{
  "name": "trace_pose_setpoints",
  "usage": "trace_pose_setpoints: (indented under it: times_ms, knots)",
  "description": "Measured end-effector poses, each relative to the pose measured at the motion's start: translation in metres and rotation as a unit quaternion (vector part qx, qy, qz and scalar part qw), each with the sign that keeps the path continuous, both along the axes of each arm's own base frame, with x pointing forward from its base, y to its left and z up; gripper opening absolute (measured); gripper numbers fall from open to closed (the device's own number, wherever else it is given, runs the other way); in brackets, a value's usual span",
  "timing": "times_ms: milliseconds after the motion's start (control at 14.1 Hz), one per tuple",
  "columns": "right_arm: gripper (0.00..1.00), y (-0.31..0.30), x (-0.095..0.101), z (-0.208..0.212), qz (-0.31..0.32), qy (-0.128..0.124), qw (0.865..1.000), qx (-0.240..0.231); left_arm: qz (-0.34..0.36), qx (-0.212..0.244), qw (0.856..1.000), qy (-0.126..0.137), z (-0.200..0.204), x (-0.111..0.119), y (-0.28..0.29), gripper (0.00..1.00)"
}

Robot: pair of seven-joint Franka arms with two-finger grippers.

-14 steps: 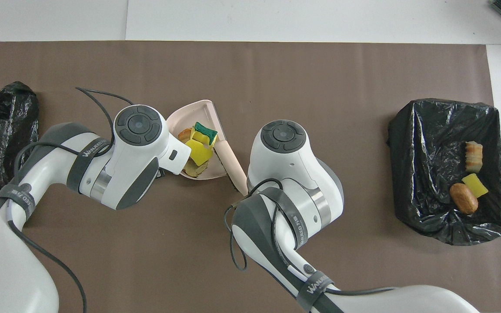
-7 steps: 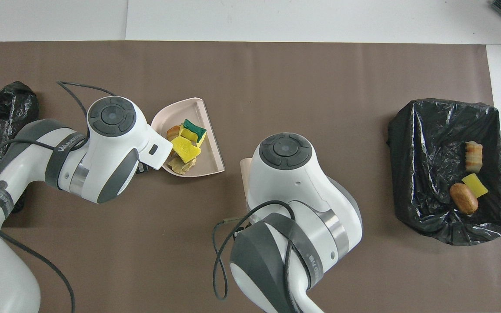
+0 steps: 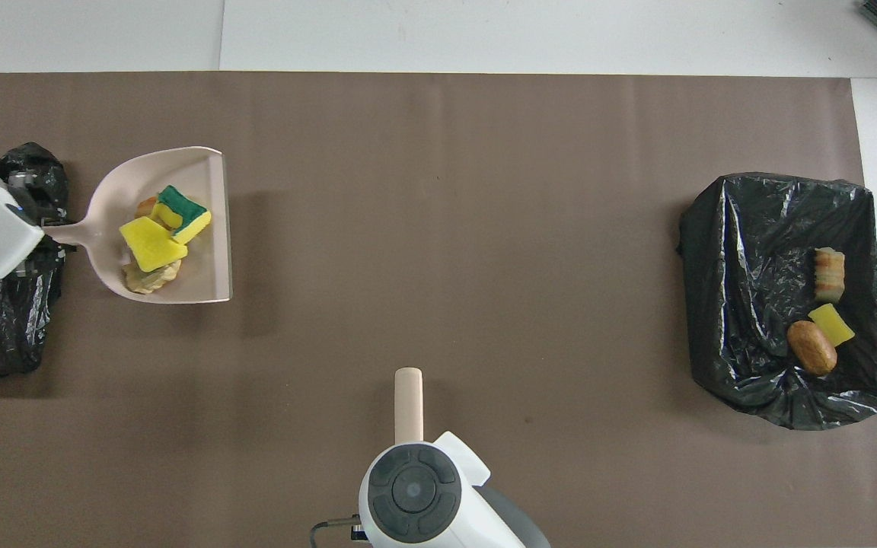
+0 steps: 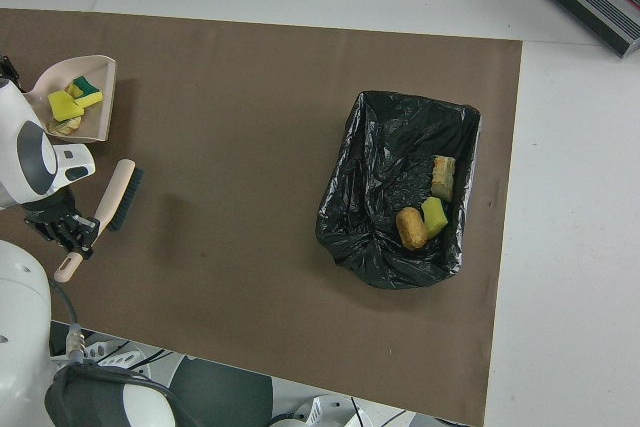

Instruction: Sweep and dump trash in bin

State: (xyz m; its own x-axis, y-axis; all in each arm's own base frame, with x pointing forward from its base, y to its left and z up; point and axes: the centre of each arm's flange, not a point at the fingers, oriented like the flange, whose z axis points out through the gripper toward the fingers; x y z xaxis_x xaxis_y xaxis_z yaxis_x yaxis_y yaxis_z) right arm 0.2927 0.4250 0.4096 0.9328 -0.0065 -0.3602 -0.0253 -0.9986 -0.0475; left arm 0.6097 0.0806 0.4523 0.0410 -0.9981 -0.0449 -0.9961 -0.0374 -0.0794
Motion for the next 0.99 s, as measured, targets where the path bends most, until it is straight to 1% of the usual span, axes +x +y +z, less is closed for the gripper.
trace_pose_setpoints:
  times_ms: [213,354,496,567,709,850,921,992]
  knots:
    - [0.27,0.005,-0.018,-0.023,0.005,-0.019,1.000,0.008,0.012,0.006,1.000,-0.023,0.028,-0.014,0.128,0.33]
    - [0.27,0.002,-0.024,-0.039,0.006,-0.026,1.000,0.009,0.009,0.016,0.999,-0.033,0.041,-0.019,0.183,0.33]
    - [0.27,-0.002,-0.022,-0.051,0.006,-0.025,1.000,0.007,-0.005,0.039,0.998,-0.039,0.050,-0.020,0.223,0.33]
    - [0.27,-0.002,-0.021,-0.055,0.006,-0.025,1.000,0.007,-0.011,0.062,0.997,-0.037,0.051,-0.020,0.238,0.33]
    - [0.27,-0.001,-0.020,-0.062,0.006,-0.025,1.000,0.007,-0.023,0.113,0.992,-0.043,0.053,-0.015,0.257,0.33]
    - [0.27,0.000,-0.018,-0.065,0.011,-0.028,0.999,0.011,-0.046,0.170,0.983,-0.047,0.056,-0.010,0.263,0.33]
    - [0.27,0.000,-0.018,-0.067,0.014,-0.028,0.999,0.011,-0.060,0.201,0.977,-0.044,0.058,-0.008,0.265,0.33]
    - [0.27,-0.001,-0.018,-0.069,0.015,-0.027,0.999,0.009,-0.074,0.226,0.971,-0.033,0.059,-0.007,0.265,0.33]
